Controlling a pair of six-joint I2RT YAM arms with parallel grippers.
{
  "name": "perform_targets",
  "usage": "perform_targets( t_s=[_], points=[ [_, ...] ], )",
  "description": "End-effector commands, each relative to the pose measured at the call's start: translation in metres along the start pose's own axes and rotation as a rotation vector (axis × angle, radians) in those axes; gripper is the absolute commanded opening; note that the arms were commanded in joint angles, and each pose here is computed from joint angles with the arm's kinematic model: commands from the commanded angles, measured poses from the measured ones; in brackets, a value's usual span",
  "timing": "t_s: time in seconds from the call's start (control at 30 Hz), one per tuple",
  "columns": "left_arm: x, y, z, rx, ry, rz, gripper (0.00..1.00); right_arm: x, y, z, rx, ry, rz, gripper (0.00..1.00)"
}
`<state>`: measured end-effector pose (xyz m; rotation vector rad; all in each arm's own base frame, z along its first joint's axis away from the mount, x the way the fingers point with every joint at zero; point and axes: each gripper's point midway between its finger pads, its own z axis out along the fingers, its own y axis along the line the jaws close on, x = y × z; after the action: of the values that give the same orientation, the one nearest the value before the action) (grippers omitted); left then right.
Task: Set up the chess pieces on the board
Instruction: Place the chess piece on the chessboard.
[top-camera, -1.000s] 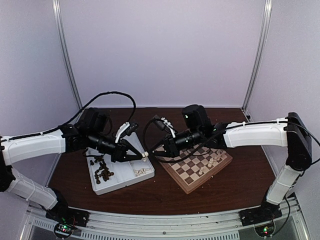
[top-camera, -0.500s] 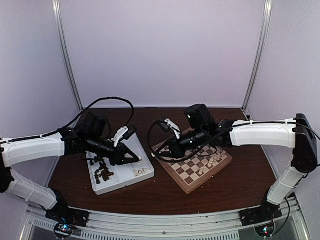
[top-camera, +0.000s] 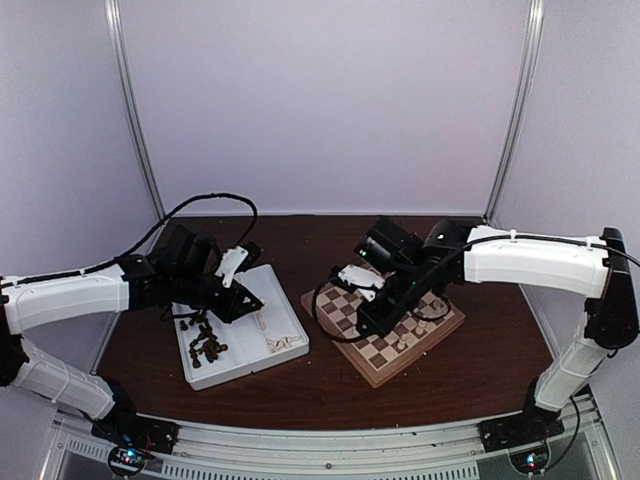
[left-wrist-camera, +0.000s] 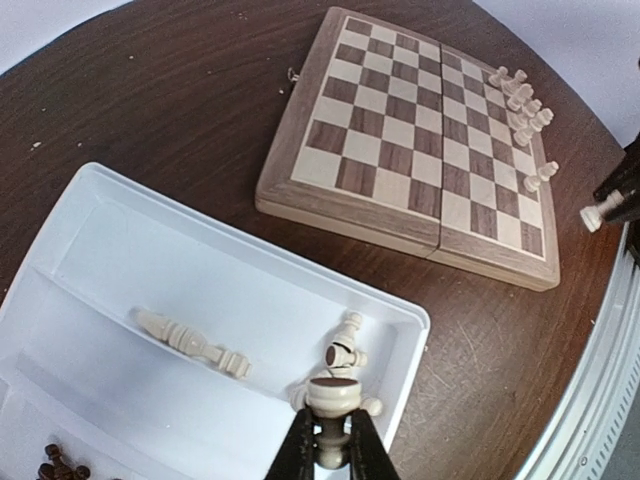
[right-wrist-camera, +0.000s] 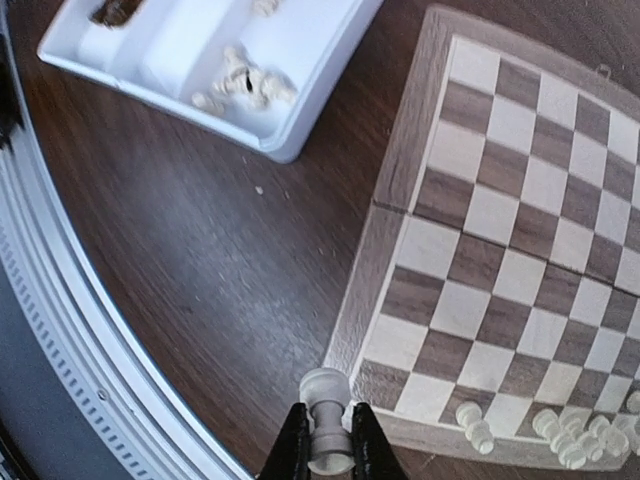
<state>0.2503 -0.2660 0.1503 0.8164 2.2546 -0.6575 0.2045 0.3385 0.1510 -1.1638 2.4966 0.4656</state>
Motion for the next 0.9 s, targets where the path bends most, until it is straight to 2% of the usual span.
perform_targets(
  t_s=[0.0,0.17,0.43,0.87],
  points=[
    [-0.012,0.012,-0.004,-0.068,-0.048,-0.013,0.09,0.053,-0.029,0.008,0.227,0.278,-0.025,0.08],
    [-0.012,0.012,-0.004,-0.065,-0.042,-0.013,0.09,0.065,-0.028,0.029,0.244,0.366,-0.044,0.06],
    [-0.011,0.011,-0.005,-0.063,-0.045,-0.018,0.09,0.065,-0.035,0.038,0.286,0.376,-0.066,0.06],
    [-0.013,0.009,-0.007,-0.057,-0.051,-0.012,0.09,0.062,-0.029,0.056,0.244,0.349,-0.059,0.06]
  ],
)
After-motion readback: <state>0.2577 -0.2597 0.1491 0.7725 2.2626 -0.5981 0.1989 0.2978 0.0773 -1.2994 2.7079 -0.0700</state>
